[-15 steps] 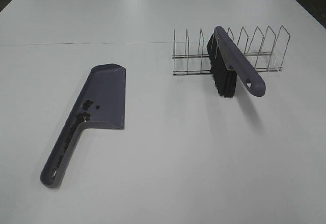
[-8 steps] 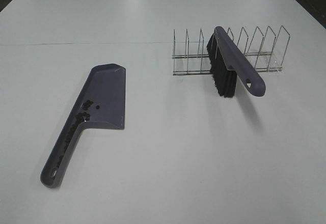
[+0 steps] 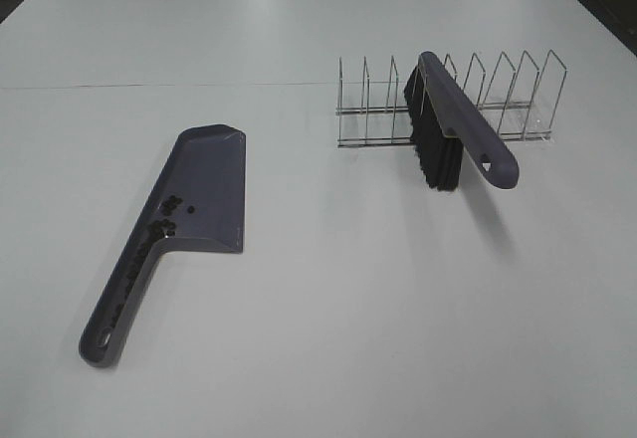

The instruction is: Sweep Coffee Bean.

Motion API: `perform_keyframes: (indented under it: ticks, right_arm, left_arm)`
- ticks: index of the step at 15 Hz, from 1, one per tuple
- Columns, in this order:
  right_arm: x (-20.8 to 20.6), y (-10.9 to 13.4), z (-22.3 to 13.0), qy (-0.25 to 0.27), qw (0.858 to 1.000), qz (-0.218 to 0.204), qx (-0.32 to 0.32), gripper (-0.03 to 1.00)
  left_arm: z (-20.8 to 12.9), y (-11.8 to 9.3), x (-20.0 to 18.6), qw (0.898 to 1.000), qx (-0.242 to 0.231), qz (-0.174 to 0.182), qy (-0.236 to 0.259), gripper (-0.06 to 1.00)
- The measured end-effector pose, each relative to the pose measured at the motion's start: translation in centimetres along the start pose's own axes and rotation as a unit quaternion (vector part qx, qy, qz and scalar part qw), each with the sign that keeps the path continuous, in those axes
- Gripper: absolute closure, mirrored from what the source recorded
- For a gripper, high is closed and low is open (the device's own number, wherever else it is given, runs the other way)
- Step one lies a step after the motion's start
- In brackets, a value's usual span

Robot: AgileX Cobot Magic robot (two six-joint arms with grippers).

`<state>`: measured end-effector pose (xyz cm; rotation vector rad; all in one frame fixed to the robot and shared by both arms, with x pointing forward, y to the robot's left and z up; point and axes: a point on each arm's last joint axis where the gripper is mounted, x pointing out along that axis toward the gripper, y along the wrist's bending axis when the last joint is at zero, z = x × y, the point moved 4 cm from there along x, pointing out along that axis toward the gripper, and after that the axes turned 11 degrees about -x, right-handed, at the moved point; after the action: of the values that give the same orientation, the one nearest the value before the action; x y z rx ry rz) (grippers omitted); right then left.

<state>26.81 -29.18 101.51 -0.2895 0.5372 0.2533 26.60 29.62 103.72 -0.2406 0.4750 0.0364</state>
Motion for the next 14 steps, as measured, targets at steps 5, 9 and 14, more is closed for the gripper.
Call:
perform_keyframes:
  ticks: [5,9,14]
  right_arm:
    - [0.01,0.0,0.01,0.002,1.0,-0.008,0.011,0.33]
    - [0.01,0.0,0.01,0.002,1.0,-0.008,0.021,0.33]
    - [0.01,-0.35,-0.08,0.013,0.997,-0.055,0.051,0.33]
  left_arm:
    - [0.0,0.0,0.0,1.0,-0.001,0.0,0.0,0.3]
    - [0.0,0.0,0.0,1.0,-0.001,0.0,0.0,0.3]
    - [0.0,-0.01,0.0,1.0,-0.001,0.0,0.0,0.3]
